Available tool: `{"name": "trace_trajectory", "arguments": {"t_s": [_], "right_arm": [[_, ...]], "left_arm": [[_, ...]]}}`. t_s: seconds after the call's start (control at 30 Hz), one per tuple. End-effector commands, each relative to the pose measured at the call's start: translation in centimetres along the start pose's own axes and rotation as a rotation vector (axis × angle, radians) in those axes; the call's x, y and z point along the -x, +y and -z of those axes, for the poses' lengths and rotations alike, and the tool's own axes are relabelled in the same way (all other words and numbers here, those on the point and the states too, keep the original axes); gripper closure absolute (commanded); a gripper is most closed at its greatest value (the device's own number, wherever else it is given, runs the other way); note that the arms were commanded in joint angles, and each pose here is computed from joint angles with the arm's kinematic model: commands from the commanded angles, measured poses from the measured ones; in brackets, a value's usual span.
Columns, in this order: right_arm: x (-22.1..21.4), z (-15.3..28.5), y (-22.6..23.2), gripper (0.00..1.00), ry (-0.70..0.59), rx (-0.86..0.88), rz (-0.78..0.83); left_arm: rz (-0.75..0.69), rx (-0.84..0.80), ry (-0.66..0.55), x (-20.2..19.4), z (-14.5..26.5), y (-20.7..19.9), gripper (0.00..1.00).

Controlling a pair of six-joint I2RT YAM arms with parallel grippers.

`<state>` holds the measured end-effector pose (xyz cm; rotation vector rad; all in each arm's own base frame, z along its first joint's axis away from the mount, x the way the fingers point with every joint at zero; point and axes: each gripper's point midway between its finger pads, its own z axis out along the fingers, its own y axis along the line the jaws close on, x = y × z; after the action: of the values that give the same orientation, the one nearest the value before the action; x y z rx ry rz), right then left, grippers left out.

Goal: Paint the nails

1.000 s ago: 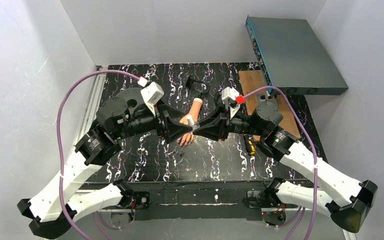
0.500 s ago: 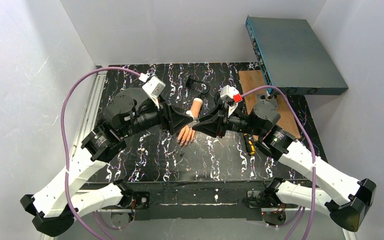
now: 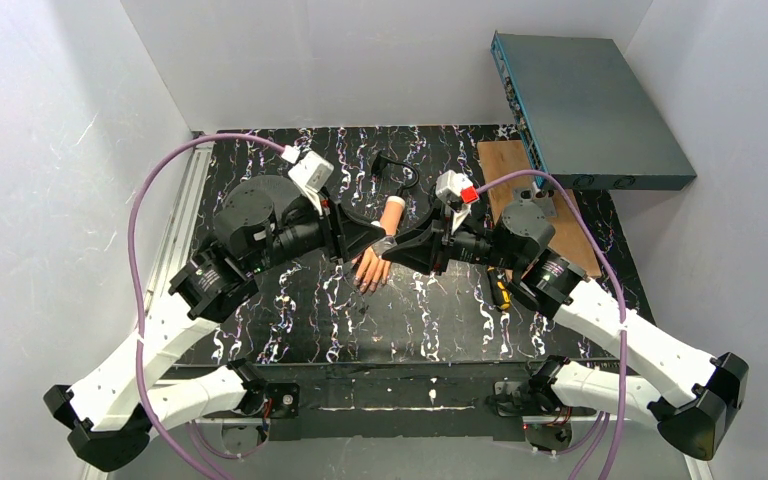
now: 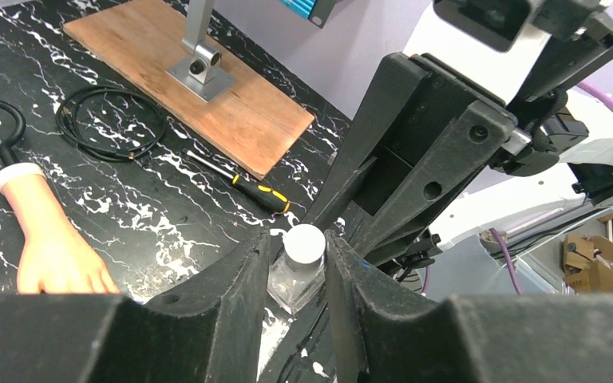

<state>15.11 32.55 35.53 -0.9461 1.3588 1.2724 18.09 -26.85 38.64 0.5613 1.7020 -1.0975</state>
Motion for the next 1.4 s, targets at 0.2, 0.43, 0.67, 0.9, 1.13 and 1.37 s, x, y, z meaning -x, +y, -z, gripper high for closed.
{"name": "trace_trajectory", "arguments": {"t_s": [0.2,0.43,0.67,0.9,1.13,1.37], "right_arm": [[2.5,-0.2,0.6,0.99,-0.071,0.023,0.048],[3.1,0.4,3.5,0.99,-0.092,0.167,0.033],[3.6,1.3,6.8,0.99,-0.088,0.343,0.026],[3.4,1.7,6.7,0.99,-0.086,0.323,0.027],[2.5,2.0,6.6,0.99,-0.055,0.31,0.019],[2.1,2.0,6.8,0.99,-0.04,0.326,0.013]], "left_arm": [[0.013,-0.062,0.018,-0.9,-0.6,-0.7,0.98],[-0.096,-0.352,0.044,-2.1,0.9,-5.1,1.0],[-0.177,-0.604,0.069,-2.7,3.6,-8.9,1.0],[-0.184,-0.561,0.074,-2.3,3.8,-8.6,0.36],[-0.232,-0.543,0.112,-1.9,5.1,-8.8,0.31],[-0.272,-0.547,0.183,-2.5,5.4,-8.6,0.53]]}}
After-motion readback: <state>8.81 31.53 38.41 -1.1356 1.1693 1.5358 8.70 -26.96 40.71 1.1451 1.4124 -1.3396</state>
